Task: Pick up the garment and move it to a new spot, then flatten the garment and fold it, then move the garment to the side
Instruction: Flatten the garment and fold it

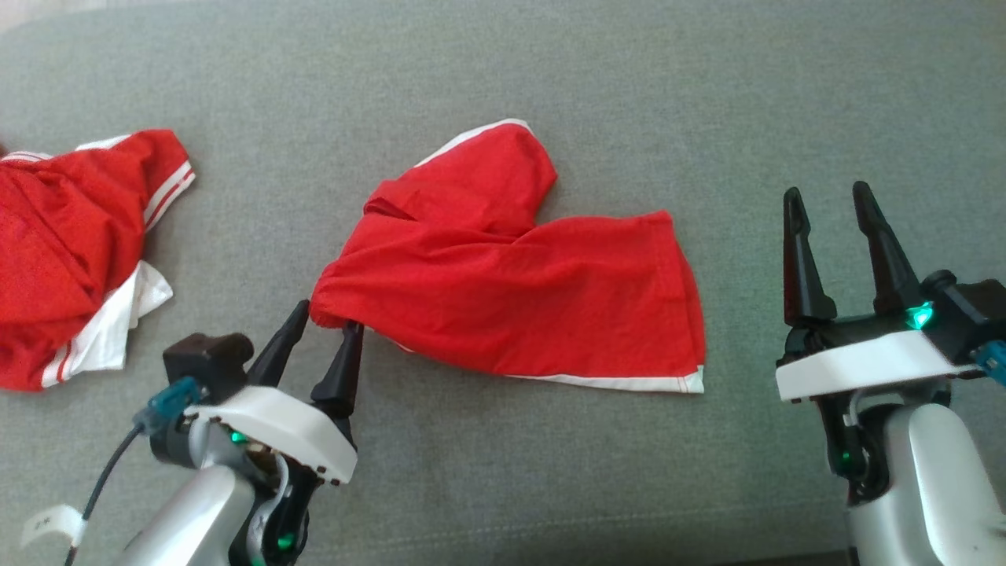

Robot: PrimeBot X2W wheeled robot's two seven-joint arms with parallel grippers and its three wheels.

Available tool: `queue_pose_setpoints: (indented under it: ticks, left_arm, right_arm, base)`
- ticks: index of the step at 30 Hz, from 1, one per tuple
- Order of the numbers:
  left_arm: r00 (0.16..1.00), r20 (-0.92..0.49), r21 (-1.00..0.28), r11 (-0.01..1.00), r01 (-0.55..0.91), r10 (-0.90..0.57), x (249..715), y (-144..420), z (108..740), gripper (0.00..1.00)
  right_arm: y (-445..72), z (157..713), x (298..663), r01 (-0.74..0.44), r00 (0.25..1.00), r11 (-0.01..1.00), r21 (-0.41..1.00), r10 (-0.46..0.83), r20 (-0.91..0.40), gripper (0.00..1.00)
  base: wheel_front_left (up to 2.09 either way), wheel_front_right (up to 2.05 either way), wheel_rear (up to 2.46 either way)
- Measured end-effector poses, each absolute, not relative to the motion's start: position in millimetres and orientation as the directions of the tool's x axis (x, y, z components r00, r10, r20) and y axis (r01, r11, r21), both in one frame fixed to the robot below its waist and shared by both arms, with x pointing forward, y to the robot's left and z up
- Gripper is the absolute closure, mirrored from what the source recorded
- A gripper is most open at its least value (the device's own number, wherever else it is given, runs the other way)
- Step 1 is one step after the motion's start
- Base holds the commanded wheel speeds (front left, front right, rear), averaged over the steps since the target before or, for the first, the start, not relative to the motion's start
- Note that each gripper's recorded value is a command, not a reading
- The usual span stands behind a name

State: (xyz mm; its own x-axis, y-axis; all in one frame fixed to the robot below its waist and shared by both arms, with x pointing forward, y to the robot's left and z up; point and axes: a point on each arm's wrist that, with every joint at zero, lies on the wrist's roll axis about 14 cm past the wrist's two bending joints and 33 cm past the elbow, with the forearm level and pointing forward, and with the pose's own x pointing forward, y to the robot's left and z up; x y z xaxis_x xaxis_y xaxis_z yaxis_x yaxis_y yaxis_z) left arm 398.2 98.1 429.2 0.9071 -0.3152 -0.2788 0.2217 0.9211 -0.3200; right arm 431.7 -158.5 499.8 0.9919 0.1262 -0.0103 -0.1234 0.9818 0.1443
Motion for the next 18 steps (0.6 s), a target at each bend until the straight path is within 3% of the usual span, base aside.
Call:
queue_pose_setpoints:
  ticks: [10, 18]
  left_arm:
    - [0.968, -0.163, -0.202, 0.967, 0.156, -0.190, 399, 120, 453, 0.00]
    - [0.992, 0.059, -0.116, 0.986, 0.117, -0.111, 407, 141, 518, 0.00]
  right_arm:
    - [-159, 506, 416, -0.123, 0.992, 0.983, 0.133, 0.126, -0.011, 0.00]
    - [-154, 519, 408, -0.141, 0.990, 0.984, 0.104, 0.141, 0.009, 0.00]
  base:
    - [0.00, 0.00, 0.00]
    - [0.00, 0.00, 0.00]
